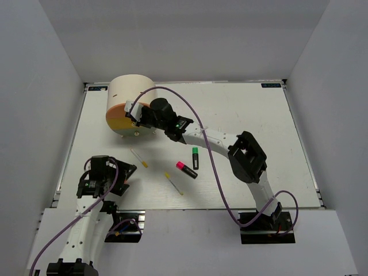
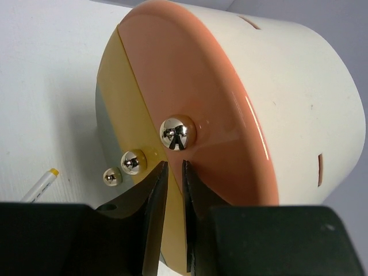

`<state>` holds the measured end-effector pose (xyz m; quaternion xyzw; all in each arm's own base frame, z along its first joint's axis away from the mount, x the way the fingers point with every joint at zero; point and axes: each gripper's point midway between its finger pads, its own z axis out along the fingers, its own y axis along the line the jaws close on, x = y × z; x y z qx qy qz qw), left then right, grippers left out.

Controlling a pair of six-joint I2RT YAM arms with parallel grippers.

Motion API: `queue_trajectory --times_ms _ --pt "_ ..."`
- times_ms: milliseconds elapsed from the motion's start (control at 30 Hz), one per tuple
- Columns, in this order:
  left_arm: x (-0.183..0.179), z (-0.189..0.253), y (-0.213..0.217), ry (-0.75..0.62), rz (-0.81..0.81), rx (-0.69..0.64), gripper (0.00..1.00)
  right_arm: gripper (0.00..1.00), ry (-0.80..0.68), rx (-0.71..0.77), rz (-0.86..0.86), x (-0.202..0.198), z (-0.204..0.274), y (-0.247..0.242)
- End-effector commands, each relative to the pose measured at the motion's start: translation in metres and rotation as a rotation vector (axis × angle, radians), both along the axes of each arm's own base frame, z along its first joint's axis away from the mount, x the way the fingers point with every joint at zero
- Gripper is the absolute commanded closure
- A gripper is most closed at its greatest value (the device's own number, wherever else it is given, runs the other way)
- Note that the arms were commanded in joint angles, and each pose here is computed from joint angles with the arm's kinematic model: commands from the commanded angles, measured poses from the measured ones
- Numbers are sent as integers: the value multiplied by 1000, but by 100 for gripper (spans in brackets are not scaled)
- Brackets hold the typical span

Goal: Sort the stationery into containers
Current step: Close the drawer in the storage box, then open the drawer in the storage box.

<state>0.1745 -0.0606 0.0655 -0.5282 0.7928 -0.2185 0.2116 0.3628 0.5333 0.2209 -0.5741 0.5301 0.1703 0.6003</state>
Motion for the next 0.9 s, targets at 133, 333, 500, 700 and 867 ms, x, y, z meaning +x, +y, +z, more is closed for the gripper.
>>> queue_trajectory --times_ms 133,333,500,700,867 --pt "10 0 -1 -25 4 -8 5 74 14 78 147 -26 39 -8" --pt "36 17 -11 -138 -137 15 39 66 165 80 295 -87 39 -47" --pt "85 54 -18 -314 -308 91 62 87 349 59 167 -88 33 -95" --pt "146 98 -20 -529 -495 268 53 78 511 42 -60 -69 -3 -181" --pt "181 129 -17 -673 -548 387 43 55 626 24 -187 -67 -31 -228"
